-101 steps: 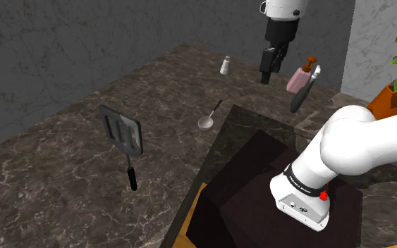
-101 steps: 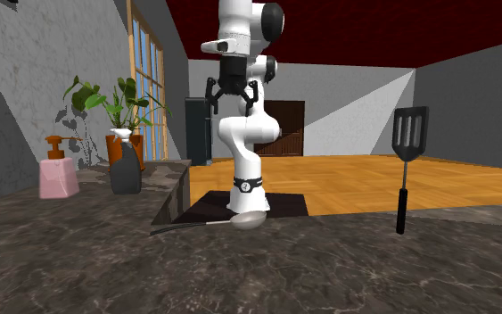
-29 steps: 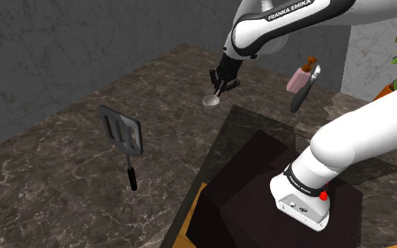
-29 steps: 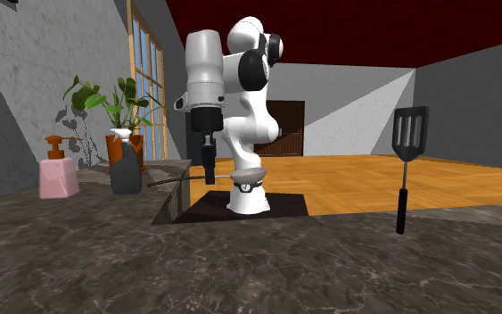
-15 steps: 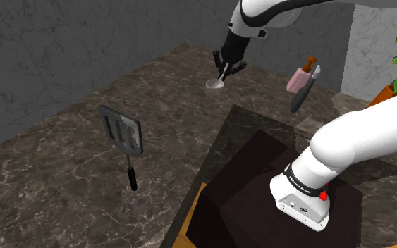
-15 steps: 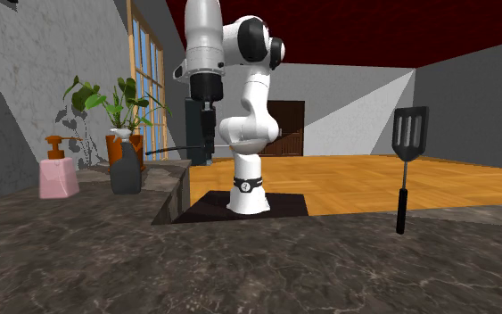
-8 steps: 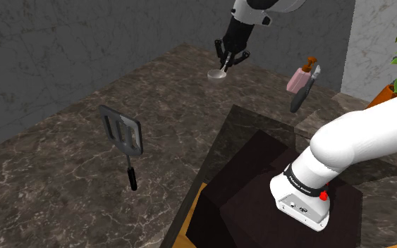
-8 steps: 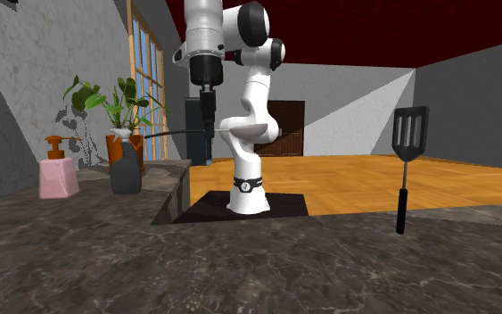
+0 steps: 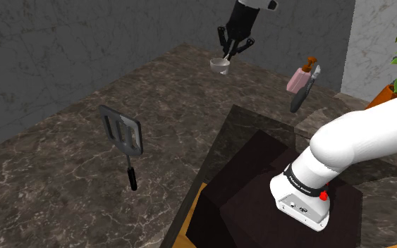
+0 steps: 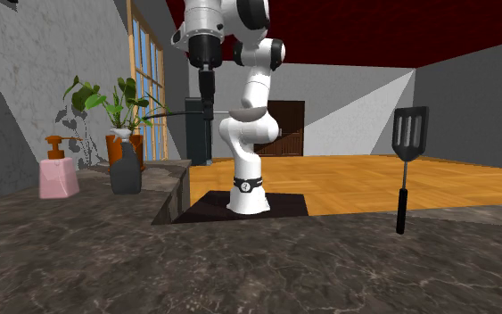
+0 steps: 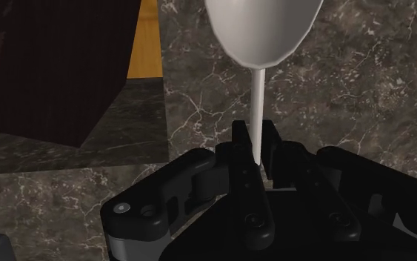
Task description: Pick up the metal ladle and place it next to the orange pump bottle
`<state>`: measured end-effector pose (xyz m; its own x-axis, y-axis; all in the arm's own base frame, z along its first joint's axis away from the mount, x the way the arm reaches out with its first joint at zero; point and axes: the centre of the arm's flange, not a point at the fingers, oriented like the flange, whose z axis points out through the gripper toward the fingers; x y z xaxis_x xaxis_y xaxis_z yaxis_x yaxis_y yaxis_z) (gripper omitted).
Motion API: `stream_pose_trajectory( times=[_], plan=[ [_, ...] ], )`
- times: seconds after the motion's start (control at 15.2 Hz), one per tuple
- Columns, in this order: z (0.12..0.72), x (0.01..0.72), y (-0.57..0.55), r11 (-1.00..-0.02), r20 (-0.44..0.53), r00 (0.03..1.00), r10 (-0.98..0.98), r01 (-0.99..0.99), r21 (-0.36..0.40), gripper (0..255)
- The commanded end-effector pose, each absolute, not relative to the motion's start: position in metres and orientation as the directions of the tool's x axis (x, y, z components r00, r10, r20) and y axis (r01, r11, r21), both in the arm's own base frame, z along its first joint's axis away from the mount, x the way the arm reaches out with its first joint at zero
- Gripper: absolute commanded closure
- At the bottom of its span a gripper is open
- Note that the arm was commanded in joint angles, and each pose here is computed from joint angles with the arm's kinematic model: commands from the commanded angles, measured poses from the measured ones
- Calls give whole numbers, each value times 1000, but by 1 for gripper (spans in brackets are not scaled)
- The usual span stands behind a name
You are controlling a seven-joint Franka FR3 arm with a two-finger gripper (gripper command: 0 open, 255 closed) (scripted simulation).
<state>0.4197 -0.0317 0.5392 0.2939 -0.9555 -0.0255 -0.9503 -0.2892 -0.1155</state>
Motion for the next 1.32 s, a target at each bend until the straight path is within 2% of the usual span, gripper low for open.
stream_pose_trajectory(
  times=[0.0, 0.2, 1.25],
  plan=[
    [551, 418, -31, -289, -26, 294, -955, -950, -115, 255],
    [564, 418, -31, -289, -26, 294, -955, -950, -115, 255],
    [564, 407, -242, -289, -26, 294, -955, -950, -115, 255]
  ],
)
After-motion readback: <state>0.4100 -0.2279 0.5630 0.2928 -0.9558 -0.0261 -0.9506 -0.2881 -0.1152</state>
